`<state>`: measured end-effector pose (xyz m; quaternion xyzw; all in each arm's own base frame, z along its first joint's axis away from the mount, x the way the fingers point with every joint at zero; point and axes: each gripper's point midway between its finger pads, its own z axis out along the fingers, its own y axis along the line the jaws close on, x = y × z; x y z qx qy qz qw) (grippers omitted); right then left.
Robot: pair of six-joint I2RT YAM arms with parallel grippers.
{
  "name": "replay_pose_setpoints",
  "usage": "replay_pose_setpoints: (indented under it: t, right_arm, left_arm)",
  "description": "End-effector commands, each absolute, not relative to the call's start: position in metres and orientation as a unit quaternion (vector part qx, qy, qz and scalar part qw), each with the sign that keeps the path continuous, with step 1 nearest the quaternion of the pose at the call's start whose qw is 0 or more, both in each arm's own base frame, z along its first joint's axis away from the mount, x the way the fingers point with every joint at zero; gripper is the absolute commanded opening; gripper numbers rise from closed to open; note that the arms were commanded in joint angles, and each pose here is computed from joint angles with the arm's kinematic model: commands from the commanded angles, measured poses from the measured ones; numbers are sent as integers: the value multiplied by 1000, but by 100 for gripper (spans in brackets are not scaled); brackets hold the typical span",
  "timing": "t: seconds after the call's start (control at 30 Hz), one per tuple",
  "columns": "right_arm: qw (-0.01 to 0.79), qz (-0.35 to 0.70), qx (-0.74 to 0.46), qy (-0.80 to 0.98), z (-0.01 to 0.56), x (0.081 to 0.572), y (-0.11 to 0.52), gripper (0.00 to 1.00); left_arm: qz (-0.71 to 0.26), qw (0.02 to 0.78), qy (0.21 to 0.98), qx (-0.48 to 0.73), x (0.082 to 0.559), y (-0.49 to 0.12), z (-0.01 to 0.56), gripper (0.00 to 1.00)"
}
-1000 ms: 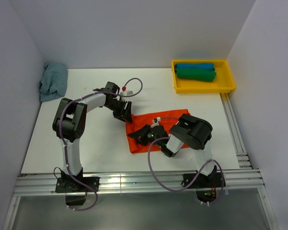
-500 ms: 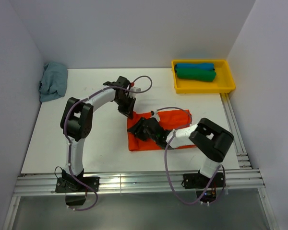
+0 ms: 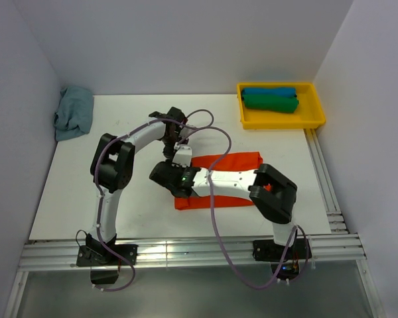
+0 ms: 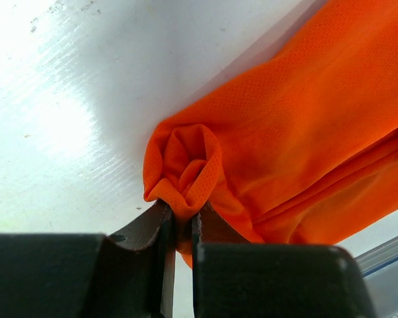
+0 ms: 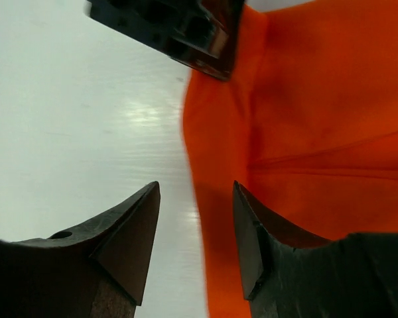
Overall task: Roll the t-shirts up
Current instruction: Roll the tshirt
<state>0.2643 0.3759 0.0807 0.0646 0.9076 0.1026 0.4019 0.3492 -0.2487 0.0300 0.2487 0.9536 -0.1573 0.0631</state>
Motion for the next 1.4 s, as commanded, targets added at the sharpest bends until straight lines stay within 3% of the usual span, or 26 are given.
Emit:
replay_pose_setpoints:
  t: [0.0,0.57,1.07,1.17,1.37]
  right_arm:
    - [427,-23,28,903,75,264,337,54]
    - [468,-41,-40,882,88,258,380,54]
    - [429,-113,-48,895,32,248,360,52]
    - [421,-108,-39,900,27,243,355,50]
    - [409,-48,-17,911,25,236,360,41]
  left_arm:
    - [-141,58,955,253,348,-248,33,0]
    - [-138,51,955,258,347,-251,32,0]
    - [-139,52,953,263,346,-254,34,1]
    - [-139,58,953,264,348,-254,36,4]
    - [-159,78,948,266,357,-261,50,25]
